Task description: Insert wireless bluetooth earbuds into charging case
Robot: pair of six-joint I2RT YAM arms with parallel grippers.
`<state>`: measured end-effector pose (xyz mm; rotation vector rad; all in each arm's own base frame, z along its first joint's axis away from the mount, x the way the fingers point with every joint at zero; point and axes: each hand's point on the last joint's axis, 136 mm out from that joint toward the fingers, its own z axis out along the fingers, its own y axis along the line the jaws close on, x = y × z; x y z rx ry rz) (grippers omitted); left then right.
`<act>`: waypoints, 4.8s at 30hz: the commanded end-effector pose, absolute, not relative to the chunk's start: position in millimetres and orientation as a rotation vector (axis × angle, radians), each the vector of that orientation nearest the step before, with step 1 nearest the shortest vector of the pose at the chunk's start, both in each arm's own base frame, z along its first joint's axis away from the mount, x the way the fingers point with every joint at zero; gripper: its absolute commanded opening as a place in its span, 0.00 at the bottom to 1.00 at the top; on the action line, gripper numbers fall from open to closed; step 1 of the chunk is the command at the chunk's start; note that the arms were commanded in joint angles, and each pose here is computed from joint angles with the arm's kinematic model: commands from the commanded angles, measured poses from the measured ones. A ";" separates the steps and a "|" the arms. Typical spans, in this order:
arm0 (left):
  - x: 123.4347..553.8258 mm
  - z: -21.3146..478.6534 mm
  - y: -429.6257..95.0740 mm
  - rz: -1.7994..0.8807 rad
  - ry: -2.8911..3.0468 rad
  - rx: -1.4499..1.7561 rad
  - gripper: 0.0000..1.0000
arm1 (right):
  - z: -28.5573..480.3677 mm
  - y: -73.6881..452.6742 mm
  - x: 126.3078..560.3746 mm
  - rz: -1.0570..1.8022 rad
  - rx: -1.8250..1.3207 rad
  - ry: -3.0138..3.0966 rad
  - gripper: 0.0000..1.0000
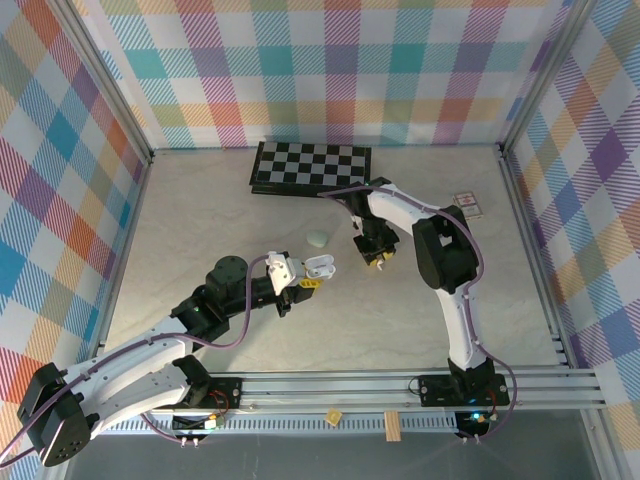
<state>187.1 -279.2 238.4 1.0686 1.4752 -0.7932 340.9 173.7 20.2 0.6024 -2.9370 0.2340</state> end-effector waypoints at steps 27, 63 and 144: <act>219.0 249.3 -281.6 -0.740 1.425 0.889 0.13 | 127.7 208.5 324.7 -0.364 0.492 -3.318 0.23; 261.7 250.0 -353.3 -0.766 1.472 0.774 0.12 | 261.0 230.0 289.0 -1.345 0.559 -3.461 0.22; 265.9 254.0 -359.9 -0.847 1.503 0.708 0.12 | 269.9 226.4 267.8 -1.443 0.548 -3.415 0.60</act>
